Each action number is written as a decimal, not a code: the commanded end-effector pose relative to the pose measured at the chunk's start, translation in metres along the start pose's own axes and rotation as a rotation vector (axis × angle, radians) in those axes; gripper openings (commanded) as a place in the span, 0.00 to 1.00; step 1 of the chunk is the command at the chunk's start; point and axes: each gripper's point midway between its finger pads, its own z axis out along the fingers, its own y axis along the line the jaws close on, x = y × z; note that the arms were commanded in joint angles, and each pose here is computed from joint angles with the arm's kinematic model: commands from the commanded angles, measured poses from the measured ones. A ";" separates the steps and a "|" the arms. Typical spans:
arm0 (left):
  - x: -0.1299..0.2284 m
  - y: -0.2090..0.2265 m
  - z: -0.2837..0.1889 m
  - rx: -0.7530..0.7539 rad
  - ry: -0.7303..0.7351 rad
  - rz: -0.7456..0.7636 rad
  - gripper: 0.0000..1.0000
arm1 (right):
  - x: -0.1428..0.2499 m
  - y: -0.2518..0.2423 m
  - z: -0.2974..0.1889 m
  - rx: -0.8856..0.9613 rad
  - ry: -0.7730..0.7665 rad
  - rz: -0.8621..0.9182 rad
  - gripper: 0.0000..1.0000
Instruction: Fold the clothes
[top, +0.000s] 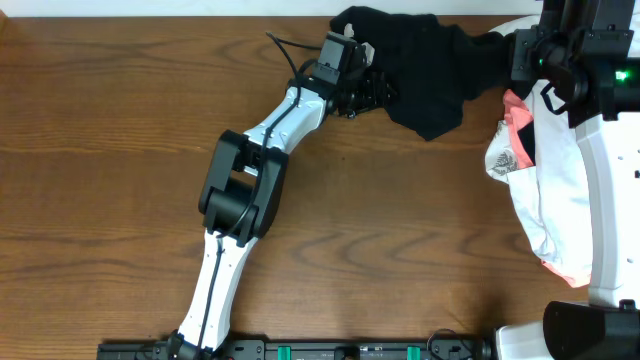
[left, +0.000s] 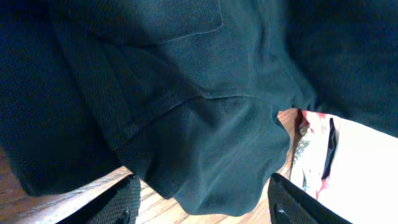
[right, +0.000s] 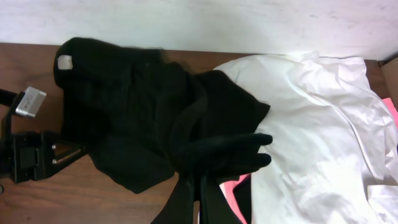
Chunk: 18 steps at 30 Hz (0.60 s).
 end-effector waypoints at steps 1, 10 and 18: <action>0.007 0.012 0.013 -0.023 0.010 -0.028 0.66 | -0.003 -0.006 -0.004 0.018 -0.011 -0.006 0.01; 0.011 0.027 0.023 -0.050 0.011 -0.072 0.66 | -0.002 -0.006 -0.004 0.018 -0.005 -0.006 0.01; 0.002 0.025 0.032 -0.008 -0.036 -0.100 0.44 | 0.002 -0.005 -0.004 0.018 0.008 -0.007 0.01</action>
